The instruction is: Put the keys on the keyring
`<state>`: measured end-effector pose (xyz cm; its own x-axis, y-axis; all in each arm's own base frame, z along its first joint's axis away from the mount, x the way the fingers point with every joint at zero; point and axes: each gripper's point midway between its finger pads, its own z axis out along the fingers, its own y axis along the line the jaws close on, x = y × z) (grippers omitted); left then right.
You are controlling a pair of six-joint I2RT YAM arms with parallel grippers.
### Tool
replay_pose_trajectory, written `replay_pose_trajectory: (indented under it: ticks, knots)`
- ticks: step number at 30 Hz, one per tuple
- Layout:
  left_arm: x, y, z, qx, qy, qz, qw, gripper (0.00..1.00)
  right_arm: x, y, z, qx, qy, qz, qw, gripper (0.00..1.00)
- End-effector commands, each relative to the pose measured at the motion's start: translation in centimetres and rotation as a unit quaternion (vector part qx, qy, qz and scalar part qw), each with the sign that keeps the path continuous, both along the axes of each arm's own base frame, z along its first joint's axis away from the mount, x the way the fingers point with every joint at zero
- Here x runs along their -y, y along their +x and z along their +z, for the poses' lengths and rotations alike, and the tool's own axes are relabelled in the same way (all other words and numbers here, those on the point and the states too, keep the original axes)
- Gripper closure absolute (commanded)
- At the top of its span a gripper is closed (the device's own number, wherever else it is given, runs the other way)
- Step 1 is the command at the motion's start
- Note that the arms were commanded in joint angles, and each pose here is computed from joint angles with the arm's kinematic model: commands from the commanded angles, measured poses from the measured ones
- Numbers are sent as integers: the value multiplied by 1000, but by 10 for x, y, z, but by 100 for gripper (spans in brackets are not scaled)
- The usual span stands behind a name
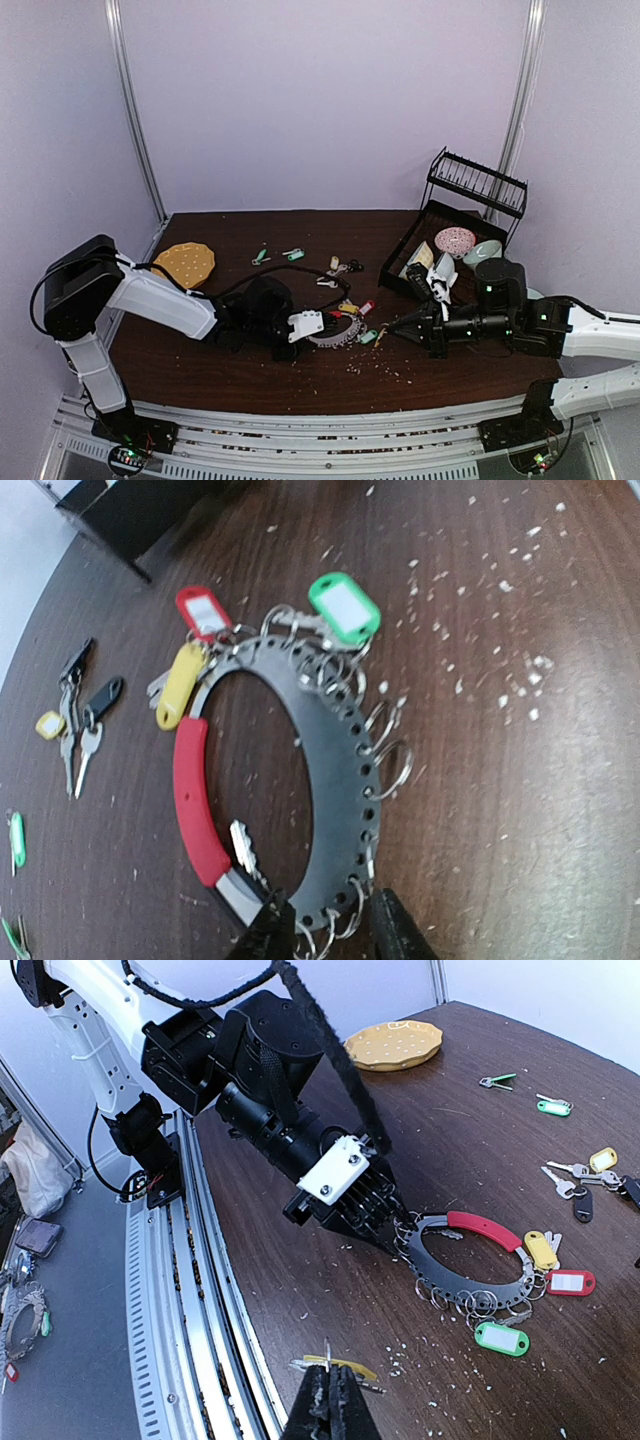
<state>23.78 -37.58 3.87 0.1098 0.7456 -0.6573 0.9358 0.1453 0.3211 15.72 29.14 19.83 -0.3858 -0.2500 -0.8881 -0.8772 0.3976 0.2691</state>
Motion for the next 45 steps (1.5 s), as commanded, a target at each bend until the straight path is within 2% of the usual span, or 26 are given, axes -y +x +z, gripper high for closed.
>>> replay_pose_trajectory:
  ticks: [1,6,18,28,31,35,38,45]
  knots:
    - [17,-11,13,-8,-27,-55,998,74,0,-1,1,4,3,4,1000,100]
    - [16,-12,-2,-29,4,-59,998,77,1,-1,1,4,3,4,1000,100]
    - [8,-4,-16,-44,6,-36,998,83,0,-2,0,1,4,6,1000,100]
    - [9,-1,-14,-41,4,-31,999,92,0,-2,0,0,4,6,1000,100]
    - [8,2,-12,-36,3,-23,999,100,0,-2,-1,0,3,6,1000,100]
    - [11,-1,-3,-39,-12,-25,999,100,0,-2,-1,-1,3,6,1000,100]
    - [9,7,18,-9,-42,3,999,100,0,-2,0,-4,2,4,1000,100]
    - [16,3,97,131,-107,23,985,100,-7,-3,5,-16,4,23,1000,100]
